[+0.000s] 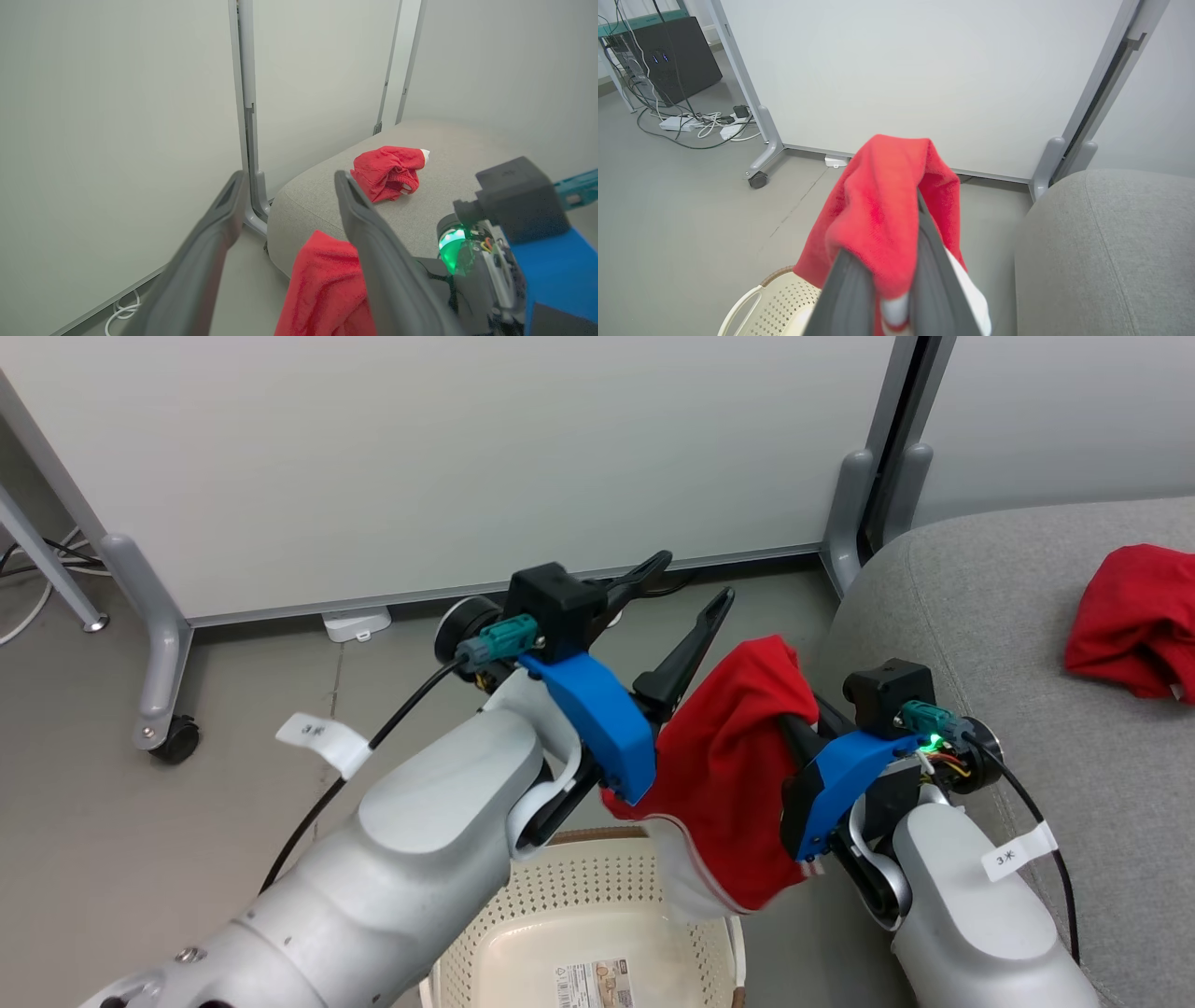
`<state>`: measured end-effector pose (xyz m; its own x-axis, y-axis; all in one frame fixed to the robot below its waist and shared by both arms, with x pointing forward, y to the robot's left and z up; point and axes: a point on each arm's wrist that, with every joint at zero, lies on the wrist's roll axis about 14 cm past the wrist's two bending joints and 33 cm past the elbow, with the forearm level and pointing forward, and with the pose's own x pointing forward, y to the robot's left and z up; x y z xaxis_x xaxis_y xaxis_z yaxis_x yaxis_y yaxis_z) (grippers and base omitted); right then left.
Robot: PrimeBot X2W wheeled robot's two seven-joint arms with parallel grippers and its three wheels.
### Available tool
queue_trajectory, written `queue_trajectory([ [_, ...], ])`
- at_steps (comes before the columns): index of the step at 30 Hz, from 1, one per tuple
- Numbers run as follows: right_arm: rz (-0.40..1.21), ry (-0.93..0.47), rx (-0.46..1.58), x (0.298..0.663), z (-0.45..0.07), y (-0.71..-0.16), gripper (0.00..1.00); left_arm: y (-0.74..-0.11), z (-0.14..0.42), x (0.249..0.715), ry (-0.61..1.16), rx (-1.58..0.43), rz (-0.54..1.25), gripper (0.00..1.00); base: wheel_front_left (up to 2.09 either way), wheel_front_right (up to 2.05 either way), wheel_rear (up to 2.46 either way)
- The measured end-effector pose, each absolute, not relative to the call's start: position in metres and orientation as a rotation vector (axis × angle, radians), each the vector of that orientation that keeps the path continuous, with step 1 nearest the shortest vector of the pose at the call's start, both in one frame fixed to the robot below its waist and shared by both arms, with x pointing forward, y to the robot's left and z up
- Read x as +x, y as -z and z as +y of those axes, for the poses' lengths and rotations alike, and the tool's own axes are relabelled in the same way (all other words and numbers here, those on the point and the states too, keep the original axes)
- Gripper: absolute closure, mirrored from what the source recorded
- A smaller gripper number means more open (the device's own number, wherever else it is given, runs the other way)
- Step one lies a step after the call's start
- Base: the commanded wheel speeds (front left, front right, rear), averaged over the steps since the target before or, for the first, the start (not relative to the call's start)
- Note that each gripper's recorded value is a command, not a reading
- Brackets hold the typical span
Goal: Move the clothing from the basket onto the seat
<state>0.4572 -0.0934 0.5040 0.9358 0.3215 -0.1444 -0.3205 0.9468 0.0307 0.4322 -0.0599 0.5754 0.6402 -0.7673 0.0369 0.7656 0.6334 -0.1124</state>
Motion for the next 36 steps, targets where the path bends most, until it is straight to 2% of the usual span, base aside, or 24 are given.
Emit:
queue_trajectory([
  [9, 0.105, -0.309, 0.009, 0.463, -0.1, -0.515, 1.0, -0.557, -0.015, 0.419, 0.748, -0.237, -0.024, 0.0, 0.0, 0.0, 0.0],
  [20, 0.053, -0.23, 0.0, 0.458, -0.132, -0.531, 1.0, -0.525, 0.033, 0.401, 0.591, -0.242, -0.041, 0.0, 0.0, 0.0, 0.0],
  [28, 0.046, -0.149, -0.005, 0.445, -0.164, -0.535, 1.0, -0.5, 0.036, 0.393, 0.563, -0.249, 0.005, 0.0, 0.0, 0.0, 0.0],
  [36, 0.041, -0.053, -0.01, 0.427, -0.201, -0.537, 1.0, -0.492, 0.011, 0.396, 0.628, -0.255, 0.019, 0.0, 0.0, 0.0, 0.0],
])
